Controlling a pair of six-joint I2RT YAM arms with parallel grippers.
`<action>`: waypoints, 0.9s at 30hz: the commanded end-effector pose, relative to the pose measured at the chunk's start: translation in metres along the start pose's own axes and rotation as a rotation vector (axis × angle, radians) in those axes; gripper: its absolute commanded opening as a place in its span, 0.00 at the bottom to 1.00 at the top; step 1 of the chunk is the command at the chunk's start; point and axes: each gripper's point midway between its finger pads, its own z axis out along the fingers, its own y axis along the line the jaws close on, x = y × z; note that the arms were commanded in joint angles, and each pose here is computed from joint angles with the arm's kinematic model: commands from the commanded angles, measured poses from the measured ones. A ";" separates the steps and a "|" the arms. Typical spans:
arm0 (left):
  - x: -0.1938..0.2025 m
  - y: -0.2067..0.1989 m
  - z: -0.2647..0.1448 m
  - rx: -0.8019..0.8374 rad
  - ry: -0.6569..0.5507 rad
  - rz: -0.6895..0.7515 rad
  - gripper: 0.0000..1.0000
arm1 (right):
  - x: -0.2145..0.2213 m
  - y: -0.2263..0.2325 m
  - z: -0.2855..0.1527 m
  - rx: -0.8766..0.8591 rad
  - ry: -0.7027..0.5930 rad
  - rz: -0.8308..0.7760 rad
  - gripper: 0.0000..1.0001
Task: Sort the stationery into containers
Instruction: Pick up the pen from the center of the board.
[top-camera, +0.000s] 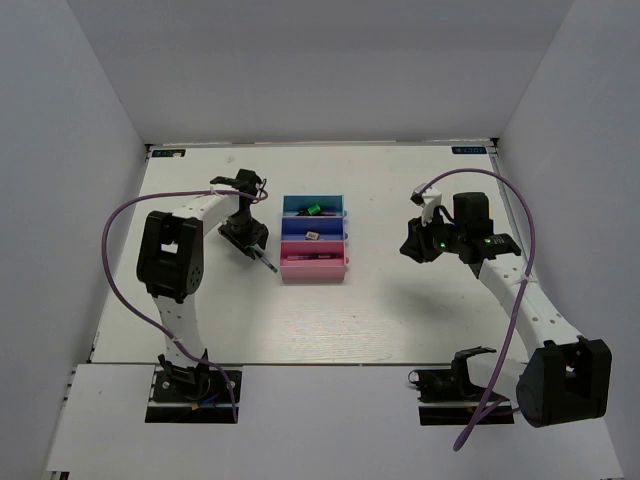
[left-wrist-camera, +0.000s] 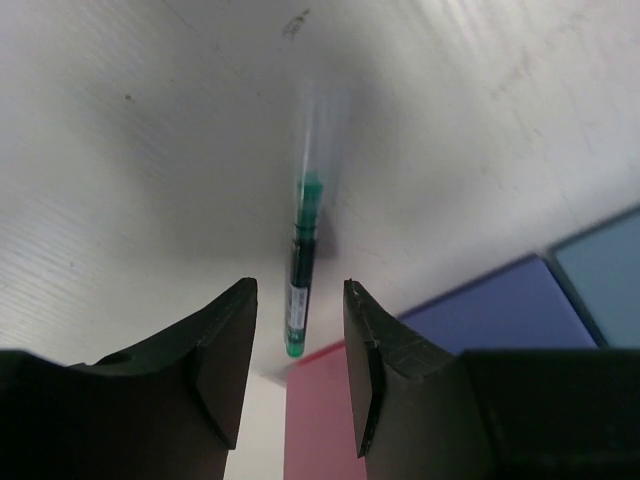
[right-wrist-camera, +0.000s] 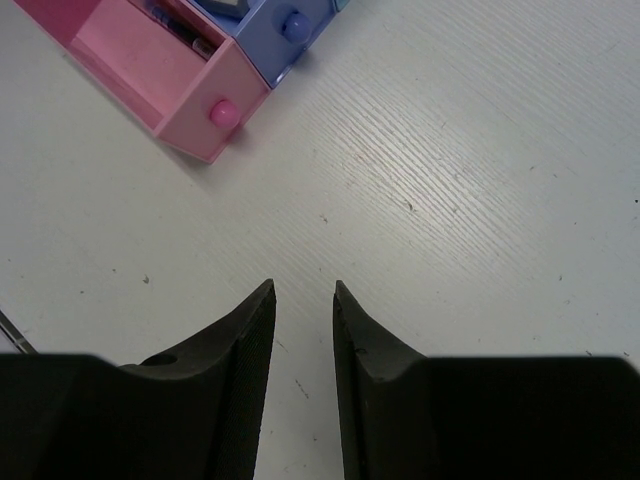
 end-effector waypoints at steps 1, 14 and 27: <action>0.000 -0.004 0.006 0.002 0.000 -0.031 0.51 | 0.001 0.002 -0.001 -0.012 -0.011 0.001 0.33; 0.011 0.027 0.038 -0.149 -0.009 0.017 0.48 | -0.002 0.000 -0.004 -0.011 -0.024 0.009 0.33; -0.004 0.036 0.006 -0.080 -0.110 0.119 0.00 | -0.003 0.000 -0.007 -0.026 -0.038 0.023 0.33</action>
